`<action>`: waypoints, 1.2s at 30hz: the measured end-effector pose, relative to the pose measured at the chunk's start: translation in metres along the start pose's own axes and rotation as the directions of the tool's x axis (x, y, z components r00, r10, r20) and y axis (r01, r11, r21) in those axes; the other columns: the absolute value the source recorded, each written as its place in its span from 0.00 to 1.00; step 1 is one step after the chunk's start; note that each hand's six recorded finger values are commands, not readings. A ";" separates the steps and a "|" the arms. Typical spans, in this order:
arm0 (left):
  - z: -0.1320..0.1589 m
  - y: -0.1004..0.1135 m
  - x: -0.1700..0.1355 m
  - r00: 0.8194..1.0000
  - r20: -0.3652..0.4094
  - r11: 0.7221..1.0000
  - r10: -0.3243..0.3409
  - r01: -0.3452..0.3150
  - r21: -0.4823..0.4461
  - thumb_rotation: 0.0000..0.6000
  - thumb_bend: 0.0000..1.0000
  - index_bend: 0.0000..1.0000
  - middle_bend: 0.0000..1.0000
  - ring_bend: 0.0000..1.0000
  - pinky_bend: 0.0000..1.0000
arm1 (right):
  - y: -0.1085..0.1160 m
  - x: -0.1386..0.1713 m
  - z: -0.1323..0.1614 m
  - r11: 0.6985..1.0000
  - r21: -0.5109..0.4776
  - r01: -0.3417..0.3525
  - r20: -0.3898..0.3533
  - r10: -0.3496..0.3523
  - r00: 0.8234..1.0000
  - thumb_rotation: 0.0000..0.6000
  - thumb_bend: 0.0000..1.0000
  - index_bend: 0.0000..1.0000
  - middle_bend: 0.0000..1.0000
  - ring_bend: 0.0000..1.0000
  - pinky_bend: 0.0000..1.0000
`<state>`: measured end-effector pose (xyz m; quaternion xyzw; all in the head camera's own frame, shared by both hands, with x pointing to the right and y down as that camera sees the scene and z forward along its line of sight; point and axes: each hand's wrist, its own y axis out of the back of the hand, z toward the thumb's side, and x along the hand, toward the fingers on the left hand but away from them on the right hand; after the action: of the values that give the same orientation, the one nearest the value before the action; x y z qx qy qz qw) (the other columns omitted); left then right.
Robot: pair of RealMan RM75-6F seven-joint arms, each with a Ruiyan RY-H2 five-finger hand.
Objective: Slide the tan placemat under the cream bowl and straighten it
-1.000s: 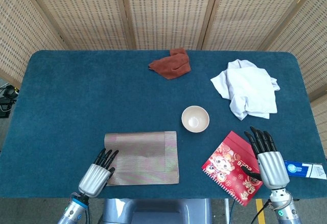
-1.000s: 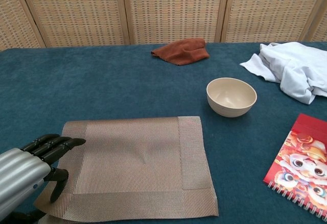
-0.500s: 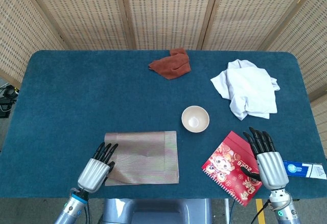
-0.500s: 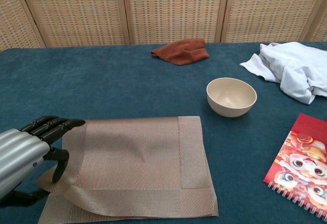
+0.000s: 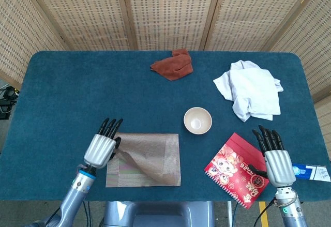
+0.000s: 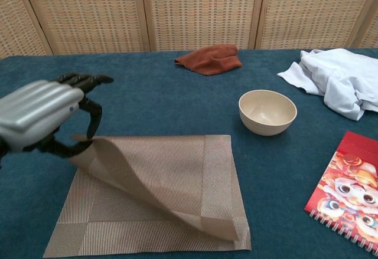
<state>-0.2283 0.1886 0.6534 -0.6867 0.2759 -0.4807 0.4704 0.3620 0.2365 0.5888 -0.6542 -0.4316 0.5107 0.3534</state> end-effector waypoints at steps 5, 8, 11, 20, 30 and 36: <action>-0.007 0.022 0.046 0.998 -0.046 0.998 0.050 -0.048 0.029 1.00 0.69 0.72 0.00 0.00 0.00 | 0.000 -0.005 -0.007 1.000 0.016 0.008 0.023 -0.009 1.000 1.00 0.21 0.05 0.00 0.00 0.00; -0.011 0.026 0.071 0.995 -0.073 0.997 0.061 -0.056 0.059 1.00 0.69 0.72 0.00 0.00 0.00 | -0.001 -0.007 -0.009 1.000 0.025 0.015 0.027 -0.015 1.000 1.00 0.21 0.05 0.00 0.00 0.00; -0.016 0.027 0.093 0.993 -0.102 0.995 0.062 -0.053 0.087 1.00 0.69 0.71 0.00 0.00 0.00 | -0.001 -0.009 -0.011 0.999 0.034 0.020 0.034 -0.021 0.999 1.00 0.21 0.05 0.00 0.00 0.00; -0.027 0.024 0.136 0.982 -0.163 0.978 0.092 -0.058 0.202 1.00 0.66 0.69 0.00 0.00 0.00 | -0.003 -0.015 -0.025 0.998 0.053 0.020 0.083 -0.025 0.996 1.00 0.21 0.05 0.00 0.00 0.00; -0.043 0.030 0.164 0.964 -0.211 0.950 0.160 -0.092 0.298 1.00 0.28 0.08 0.00 0.00 0.00 | -0.010 -0.019 -0.029 0.997 0.070 0.009 0.096 -0.016 0.995 1.00 0.21 0.05 0.00 0.00 0.00; -0.050 0.034 0.159 0.953 -0.225 0.949 0.204 -0.136 0.285 1.00 0.25 0.00 0.00 0.00 0.00 | -0.011 -0.018 -0.026 0.997 0.072 0.010 0.087 -0.016 0.996 1.00 0.21 0.05 0.00 0.00 0.00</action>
<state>-0.2101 0.0234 0.6908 -0.5241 0.3251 -0.5539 0.5594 0.3833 0.2231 0.6113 -0.6153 -0.4323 0.5518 0.3607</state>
